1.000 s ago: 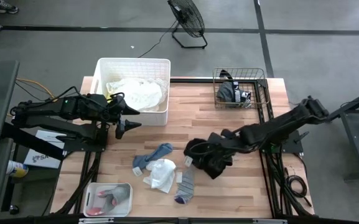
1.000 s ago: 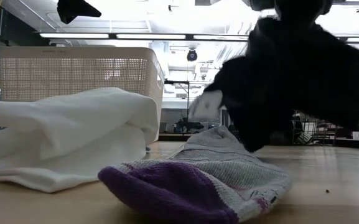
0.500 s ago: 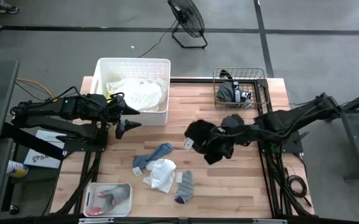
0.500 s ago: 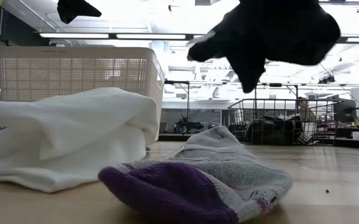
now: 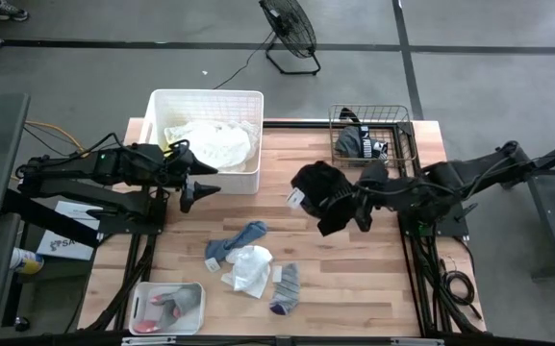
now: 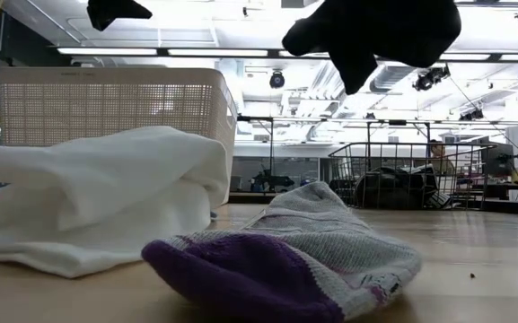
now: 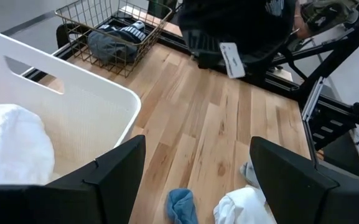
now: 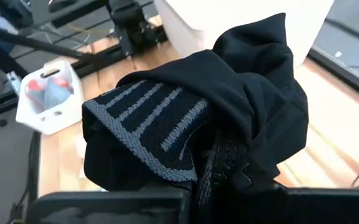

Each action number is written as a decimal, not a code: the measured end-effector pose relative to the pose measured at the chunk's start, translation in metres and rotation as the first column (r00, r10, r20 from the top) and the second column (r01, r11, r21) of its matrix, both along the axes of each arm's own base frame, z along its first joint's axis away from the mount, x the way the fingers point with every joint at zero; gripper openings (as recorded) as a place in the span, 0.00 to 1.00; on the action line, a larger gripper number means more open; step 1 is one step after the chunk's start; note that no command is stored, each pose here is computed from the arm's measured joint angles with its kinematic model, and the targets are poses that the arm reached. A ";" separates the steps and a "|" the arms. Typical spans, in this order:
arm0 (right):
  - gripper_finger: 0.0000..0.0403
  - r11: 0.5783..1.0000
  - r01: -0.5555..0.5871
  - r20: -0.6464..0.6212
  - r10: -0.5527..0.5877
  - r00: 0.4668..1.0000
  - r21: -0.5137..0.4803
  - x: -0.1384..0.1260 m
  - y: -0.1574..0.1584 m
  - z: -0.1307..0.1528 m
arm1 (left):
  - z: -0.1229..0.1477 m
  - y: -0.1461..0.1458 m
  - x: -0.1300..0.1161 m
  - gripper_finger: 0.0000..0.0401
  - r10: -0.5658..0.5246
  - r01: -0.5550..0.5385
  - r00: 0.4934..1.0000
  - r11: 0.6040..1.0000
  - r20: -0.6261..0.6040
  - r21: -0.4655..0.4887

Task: Pick & Place Cloths
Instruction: Put the black boxer shorts into the gold wire basket, then put the white shorts into the gold wire basket

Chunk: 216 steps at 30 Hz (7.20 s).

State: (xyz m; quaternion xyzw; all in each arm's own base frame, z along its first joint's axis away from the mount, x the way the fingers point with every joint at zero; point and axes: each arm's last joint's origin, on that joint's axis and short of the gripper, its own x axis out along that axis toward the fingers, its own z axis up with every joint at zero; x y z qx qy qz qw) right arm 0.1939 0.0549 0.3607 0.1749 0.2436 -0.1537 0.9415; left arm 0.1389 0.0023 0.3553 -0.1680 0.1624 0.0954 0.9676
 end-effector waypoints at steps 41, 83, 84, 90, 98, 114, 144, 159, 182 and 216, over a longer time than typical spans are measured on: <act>0.04 0.514 0.857 -0.009 -0.858 0.514 -0.042 -0.023 -0.121 -0.013 | 0.000 0.000 0.000 0.71 0.007 -0.007 1.000 1.000 -0.004 0.003; 0.04 0.295 0.953 -0.613 -0.767 0.191 -0.072 0.015 -0.272 -0.153 | -0.001 0.001 0.000 0.71 0.030 -0.030 1.000 0.999 -0.003 -0.012; 0.04 0.300 0.951 -0.627 -0.755 0.192 -0.070 0.016 -0.273 -0.158 | -0.001 0.001 0.000 0.71 0.032 -0.032 0.999 0.999 -0.003 -0.015; 0.04 0.354 0.935 -0.692 -0.680 0.243 -0.019 0.021 -0.284 -0.181 | -0.001 0.001 0.000 0.71 0.034 -0.034 0.999 0.999 -0.003 -0.018; 0.05 0.384 0.923 -0.727 -0.641 0.247 -0.025 0.021 -0.288 -0.192 | -0.001 0.001 0.000 0.71 0.036 -0.036 0.999 0.999 -0.003 -0.018; 0.45 0.392 0.919 -0.733 -0.638 0.236 -0.045 0.013 -0.283 -0.177 | -0.001 0.001 0.000 0.71 0.035 -0.035 0.999 0.999 -0.003 -0.018; 0.77 0.495 0.864 -0.368 -0.789 0.491 0.092 -0.039 -0.218 -0.045 | -0.001 0.001 0.000 0.71 0.035 -0.035 0.999 0.999 -0.003 -0.018; 0.77 0.680 0.722 -0.373 -0.641 0.671 0.130 -0.019 -0.166 -0.038 | -0.010 -0.003 0.015 0.71 -0.088 0.084 0.993 0.995 -0.082 -0.058; 0.77 0.800 0.593 -0.345 -0.533 0.773 0.092 0.003 -0.119 -0.037 | -0.086 -0.040 0.108 0.71 -0.554 0.581 0.726 0.811 -0.406 -0.068; 0.77 0.816 0.570 -0.339 -0.512 0.789 0.094 0.006 -0.108 -0.037 | -0.154 -0.084 0.160 0.71 -0.546 0.674 0.652 0.736 -0.527 0.071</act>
